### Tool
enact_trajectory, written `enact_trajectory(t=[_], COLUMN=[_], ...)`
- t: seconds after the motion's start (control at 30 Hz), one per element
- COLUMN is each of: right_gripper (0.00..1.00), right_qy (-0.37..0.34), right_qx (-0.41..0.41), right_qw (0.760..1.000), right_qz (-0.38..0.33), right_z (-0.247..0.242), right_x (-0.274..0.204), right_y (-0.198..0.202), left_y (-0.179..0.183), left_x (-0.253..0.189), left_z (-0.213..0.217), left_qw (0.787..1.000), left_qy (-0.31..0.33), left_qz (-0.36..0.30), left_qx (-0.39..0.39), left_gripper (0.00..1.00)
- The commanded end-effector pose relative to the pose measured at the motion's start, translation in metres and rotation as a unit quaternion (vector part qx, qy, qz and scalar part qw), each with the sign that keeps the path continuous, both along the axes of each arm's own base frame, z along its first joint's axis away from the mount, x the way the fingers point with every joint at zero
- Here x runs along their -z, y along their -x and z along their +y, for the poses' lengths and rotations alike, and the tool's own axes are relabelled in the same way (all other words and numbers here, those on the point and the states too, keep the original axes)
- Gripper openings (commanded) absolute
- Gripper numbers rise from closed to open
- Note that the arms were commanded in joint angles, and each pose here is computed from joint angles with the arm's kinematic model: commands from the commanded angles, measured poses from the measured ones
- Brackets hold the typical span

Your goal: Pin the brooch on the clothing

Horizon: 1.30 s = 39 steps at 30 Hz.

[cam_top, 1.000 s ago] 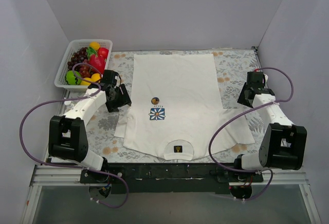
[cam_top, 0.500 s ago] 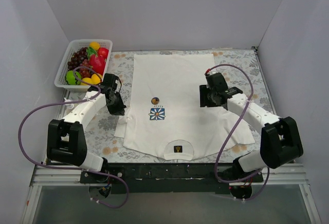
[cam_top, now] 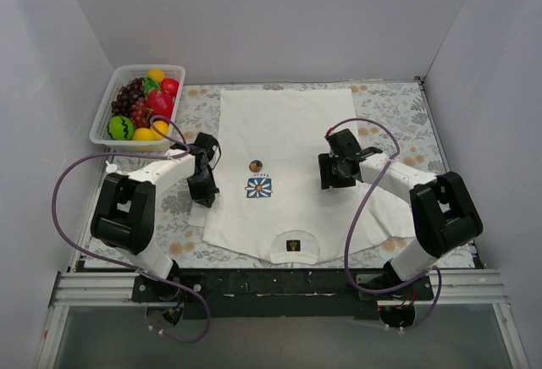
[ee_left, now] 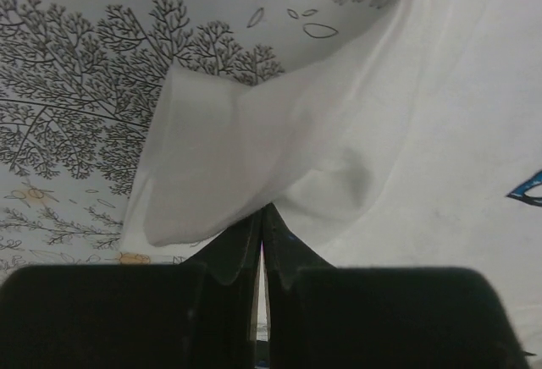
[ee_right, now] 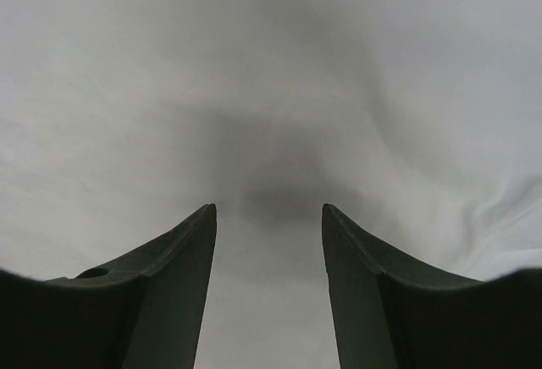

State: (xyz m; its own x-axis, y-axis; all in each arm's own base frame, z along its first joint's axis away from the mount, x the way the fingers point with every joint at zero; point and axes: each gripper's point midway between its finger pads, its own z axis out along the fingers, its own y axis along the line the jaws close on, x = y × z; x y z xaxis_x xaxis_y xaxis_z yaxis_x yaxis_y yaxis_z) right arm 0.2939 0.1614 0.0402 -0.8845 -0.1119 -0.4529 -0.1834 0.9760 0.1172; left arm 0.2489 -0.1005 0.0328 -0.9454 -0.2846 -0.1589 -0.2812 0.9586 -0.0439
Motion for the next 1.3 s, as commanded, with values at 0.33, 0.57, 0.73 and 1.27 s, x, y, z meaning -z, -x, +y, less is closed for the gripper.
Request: enact_trajectory(t=[0.33,0.57,0.73,1.27], right_gripper=[0.61,0.61,0.61,0.61], right_qy=[0.016,0.032,0.039,0.005], right_qx=[-0.001,-0.002,-0.002,-0.017], right_qw=[0.999,0.999,0.998,1.000], right_qz=[0.031,0.042,0.044,-0.005], right_z=[-0.005,-0.011,-0.014,0.002], right_x=[0.029,0.036,0.036,-0.004], right_y=[0.011,0.016,0.017,-0.006], left_y=[-0.032,-0.048,-0.039,-0.061], left_x=[0.006,0.011,0.019,-0.032], left_z=[0.054,0.071,0.092,0.089], left_qw=[0.983,0.977,0.970,0.975], left_qy=[-0.177,-0.205,-0.234,-0.203], left_qz=[-0.012,-0.009,0.026,-0.032], left_qx=[-0.043,-0.051,-0.058,-0.080], left_gripper=[0.00,0.00,0.00,0.12])
